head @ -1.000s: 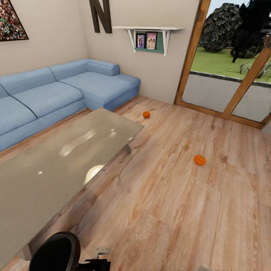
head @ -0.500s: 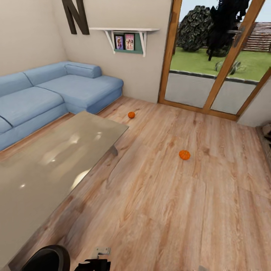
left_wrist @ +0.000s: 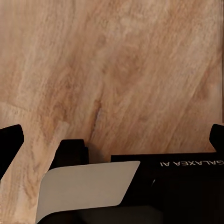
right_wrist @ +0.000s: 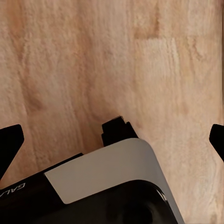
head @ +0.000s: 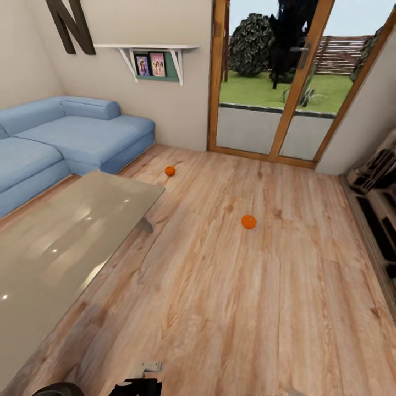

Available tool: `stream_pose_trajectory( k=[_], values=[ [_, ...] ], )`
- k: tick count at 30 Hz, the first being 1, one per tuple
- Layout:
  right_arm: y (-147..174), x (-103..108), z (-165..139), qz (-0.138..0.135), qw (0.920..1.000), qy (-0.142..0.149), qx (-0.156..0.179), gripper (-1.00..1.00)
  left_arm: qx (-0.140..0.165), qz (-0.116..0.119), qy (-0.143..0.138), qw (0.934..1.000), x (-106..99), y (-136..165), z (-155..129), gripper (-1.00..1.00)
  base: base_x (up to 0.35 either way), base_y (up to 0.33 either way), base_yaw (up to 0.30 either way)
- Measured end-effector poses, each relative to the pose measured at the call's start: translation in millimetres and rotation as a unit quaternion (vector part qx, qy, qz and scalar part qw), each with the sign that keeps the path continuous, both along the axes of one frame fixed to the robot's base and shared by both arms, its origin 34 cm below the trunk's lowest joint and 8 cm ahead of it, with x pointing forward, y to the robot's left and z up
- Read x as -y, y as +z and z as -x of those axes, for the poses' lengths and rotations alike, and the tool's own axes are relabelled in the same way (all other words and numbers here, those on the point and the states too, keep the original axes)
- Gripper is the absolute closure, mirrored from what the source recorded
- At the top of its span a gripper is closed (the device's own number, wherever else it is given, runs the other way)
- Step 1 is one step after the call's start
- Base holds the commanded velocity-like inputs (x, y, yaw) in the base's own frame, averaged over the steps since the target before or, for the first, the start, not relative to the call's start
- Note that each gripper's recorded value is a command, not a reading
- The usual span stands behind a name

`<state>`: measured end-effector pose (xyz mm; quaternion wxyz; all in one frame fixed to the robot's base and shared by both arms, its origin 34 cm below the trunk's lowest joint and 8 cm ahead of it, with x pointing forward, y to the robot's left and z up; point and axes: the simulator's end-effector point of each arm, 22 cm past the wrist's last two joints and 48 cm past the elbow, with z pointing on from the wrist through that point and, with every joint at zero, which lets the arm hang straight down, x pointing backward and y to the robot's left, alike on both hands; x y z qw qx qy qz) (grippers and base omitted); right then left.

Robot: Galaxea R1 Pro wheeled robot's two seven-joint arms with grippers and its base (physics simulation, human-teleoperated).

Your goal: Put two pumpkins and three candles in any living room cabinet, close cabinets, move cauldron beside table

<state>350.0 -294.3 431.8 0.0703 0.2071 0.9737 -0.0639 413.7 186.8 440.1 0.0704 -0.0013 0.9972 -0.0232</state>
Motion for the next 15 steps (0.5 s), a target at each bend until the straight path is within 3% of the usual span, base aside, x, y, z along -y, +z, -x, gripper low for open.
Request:
stream_pose_trajectory(
  k=[15],
  values=[
    [2.2, -0.1, -4.5, 0.000, 1.0000, 0.000, 0.005, -1.00, 0.006, 0.000, 0.000, 1.0000, 0.3, 3.0, -4.8, -1.00, 0.000, 0.000, -0.277]
  ],
)
